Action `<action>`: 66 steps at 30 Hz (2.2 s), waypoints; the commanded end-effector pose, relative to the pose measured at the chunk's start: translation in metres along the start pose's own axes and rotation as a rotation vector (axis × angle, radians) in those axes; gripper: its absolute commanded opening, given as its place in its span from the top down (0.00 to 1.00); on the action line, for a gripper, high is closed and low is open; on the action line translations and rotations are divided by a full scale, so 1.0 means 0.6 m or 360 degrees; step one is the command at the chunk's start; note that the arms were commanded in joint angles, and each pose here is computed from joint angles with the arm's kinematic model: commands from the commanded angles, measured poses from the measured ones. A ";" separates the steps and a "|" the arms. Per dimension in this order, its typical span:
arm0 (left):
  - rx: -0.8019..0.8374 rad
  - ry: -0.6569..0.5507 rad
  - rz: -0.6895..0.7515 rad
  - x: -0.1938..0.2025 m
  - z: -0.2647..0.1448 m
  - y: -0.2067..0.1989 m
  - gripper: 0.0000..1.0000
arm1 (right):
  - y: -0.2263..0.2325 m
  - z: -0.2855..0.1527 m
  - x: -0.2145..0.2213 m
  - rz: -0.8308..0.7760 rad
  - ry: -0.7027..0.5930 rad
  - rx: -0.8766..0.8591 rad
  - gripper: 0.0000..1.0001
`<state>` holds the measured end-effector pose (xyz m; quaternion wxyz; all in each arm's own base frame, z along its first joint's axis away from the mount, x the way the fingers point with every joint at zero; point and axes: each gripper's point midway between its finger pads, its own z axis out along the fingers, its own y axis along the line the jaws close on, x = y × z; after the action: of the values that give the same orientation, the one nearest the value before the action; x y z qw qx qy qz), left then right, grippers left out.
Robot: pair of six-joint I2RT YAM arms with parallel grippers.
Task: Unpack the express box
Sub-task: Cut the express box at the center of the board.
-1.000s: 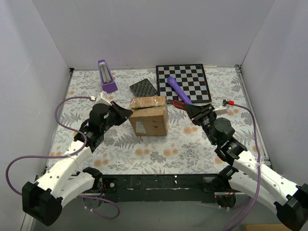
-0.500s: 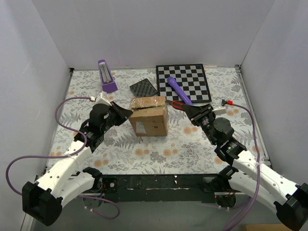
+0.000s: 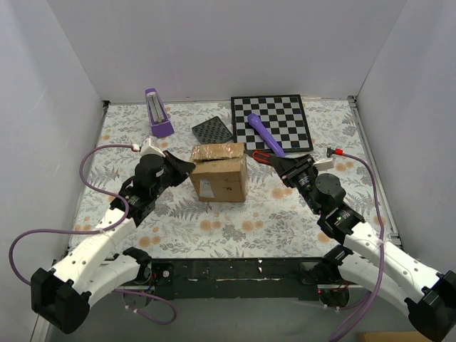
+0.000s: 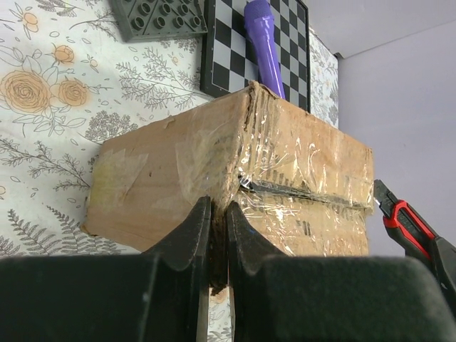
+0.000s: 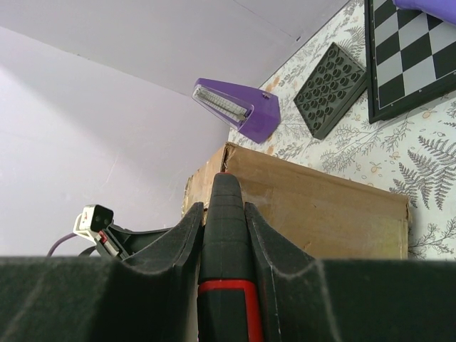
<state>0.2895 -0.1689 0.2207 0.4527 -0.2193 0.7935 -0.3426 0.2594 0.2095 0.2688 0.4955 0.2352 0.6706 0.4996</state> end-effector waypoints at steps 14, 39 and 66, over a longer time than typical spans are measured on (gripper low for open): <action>-0.0114 -0.0323 -0.0036 -0.066 -0.014 -0.023 1.00 | 0.061 -0.042 0.078 0.0143 0.0507 -0.0190 0.99; -0.0235 -0.0396 -0.0071 -0.070 -0.023 0.008 1.00 | 0.055 -0.088 0.095 0.0110 0.0679 -0.0173 0.99; -0.0324 -0.0440 -0.0118 -0.060 -0.022 0.042 1.00 | 0.063 -0.149 0.171 0.0180 0.1227 -0.0293 0.99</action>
<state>0.2855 -0.1375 0.2282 0.5003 -0.2878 0.7752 -0.2569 0.2184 0.2351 0.2503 0.3561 0.1848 0.7189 0.5676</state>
